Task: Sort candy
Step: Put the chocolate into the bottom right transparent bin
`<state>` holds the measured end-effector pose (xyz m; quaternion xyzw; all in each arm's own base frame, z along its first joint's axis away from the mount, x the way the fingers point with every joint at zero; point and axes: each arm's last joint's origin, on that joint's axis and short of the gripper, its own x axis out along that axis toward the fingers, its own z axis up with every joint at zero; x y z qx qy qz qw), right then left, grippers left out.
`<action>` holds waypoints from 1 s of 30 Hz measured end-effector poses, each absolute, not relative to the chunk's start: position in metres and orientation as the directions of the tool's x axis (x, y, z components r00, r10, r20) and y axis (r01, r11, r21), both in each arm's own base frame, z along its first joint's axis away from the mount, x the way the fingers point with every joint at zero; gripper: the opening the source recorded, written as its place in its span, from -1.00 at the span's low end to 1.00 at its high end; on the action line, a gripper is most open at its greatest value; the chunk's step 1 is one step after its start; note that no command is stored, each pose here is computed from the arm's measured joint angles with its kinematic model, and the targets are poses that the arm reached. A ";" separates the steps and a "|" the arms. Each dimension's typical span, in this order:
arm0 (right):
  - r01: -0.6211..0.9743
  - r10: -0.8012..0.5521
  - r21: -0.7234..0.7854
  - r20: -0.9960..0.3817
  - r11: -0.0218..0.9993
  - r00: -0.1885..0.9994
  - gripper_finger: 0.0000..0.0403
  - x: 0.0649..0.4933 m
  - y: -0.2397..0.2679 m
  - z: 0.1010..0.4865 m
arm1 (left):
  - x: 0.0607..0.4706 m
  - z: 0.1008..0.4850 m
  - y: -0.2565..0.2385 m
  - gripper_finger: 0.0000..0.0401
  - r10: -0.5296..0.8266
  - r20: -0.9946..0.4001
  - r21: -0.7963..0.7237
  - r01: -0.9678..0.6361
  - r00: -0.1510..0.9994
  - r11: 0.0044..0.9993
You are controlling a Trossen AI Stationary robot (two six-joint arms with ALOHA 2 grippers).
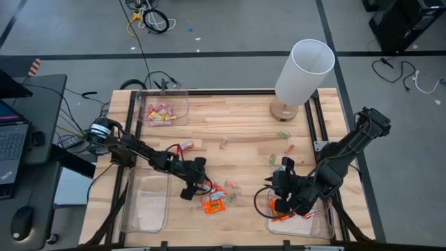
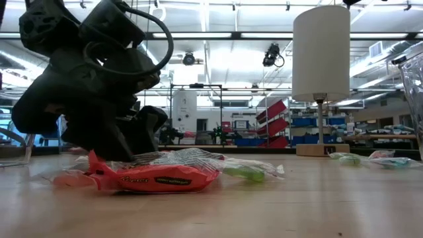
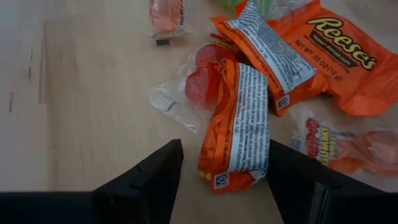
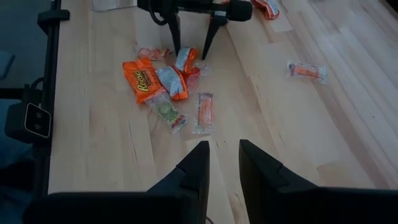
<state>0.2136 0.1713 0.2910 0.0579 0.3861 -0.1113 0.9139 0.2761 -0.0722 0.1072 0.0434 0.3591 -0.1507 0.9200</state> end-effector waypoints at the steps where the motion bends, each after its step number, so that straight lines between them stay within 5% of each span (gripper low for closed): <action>1: 0.248 -0.159 0.020 -0.719 0.969 0.677 -0.64 0.214 0.171 0.291 | 0.276 0.107 -0.072 0.11 -0.246 -0.674 -0.028 0.308 0.697 0.951; 16: 0.246 -0.177 -0.003 -0.706 0.969 0.685 -0.64 0.214 0.171 0.291 | 0.276 0.107 -0.072 -0.50 -0.235 -0.675 -0.021 0.300 0.699 0.954; 30: 0.175 -0.266 -0.206 -0.610 0.963 0.747 -0.64 0.221 0.167 0.296 | 0.274 0.150 -0.066 -0.55 -0.230 -0.537 0.040 0.297 0.811 0.954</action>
